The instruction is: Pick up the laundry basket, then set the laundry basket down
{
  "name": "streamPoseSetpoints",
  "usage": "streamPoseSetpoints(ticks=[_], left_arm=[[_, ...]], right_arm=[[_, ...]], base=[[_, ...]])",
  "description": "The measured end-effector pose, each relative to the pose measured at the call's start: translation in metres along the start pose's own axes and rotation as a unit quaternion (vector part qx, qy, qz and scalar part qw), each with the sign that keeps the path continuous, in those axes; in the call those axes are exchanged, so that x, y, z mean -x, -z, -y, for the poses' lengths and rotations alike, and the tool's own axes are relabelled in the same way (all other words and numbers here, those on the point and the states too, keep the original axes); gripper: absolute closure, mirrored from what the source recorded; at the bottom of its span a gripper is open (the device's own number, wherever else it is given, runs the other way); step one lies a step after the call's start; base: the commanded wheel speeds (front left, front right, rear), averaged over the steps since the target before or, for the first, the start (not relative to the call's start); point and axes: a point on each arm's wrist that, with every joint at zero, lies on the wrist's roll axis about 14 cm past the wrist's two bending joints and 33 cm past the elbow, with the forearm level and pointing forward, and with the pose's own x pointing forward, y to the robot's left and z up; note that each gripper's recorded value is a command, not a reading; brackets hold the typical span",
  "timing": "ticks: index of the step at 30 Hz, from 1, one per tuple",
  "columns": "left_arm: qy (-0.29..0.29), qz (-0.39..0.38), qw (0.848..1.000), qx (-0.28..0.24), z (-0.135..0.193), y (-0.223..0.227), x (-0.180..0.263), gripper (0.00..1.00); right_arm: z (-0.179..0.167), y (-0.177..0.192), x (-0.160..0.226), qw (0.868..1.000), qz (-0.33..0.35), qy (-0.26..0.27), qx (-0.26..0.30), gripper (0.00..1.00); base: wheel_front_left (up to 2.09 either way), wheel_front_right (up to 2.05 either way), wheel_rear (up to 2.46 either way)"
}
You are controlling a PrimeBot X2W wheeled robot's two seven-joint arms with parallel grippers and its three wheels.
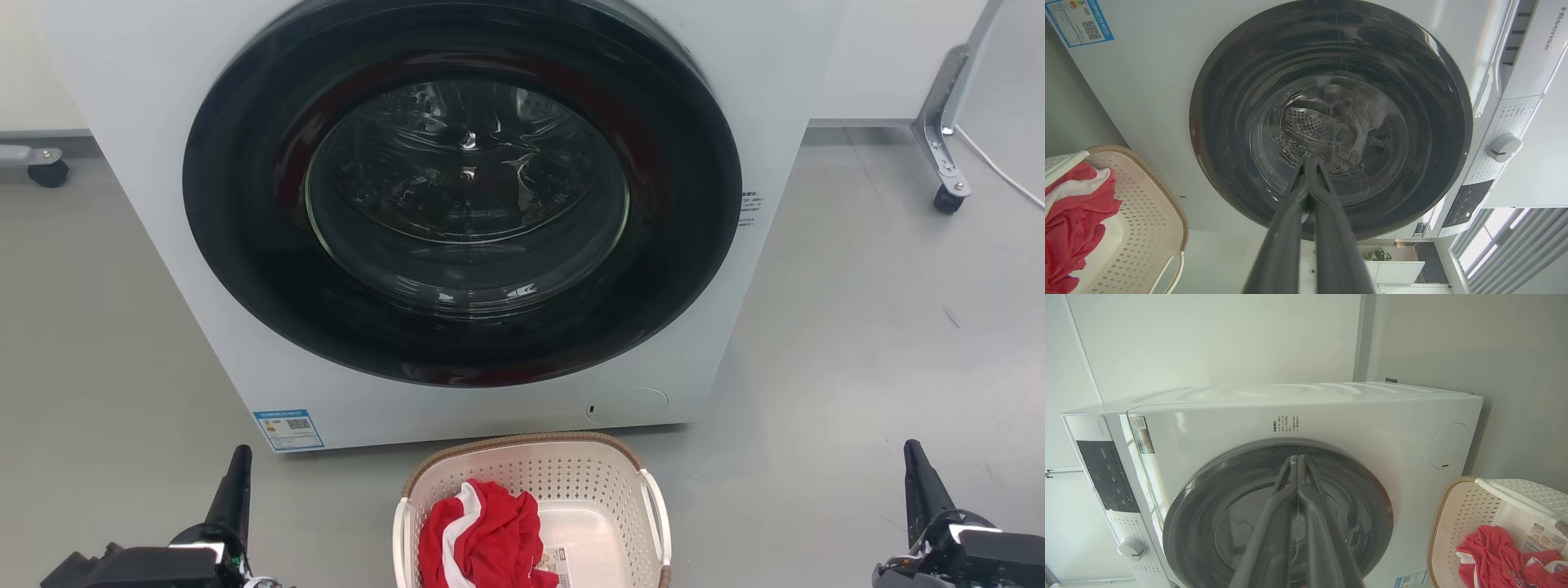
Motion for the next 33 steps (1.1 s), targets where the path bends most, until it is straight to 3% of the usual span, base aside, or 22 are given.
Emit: streamPoseSetpoints(ticks=[33], left_arm=[[0.000,0.000,1.000,0.000,-0.0001,0.0000,0.0000,1.00]], right_arm=[[-0.0001,0.0001,0.0000,1.000,0.000,0.000,0.000,1.00]], base=[[0.00,0.00,0.00]])
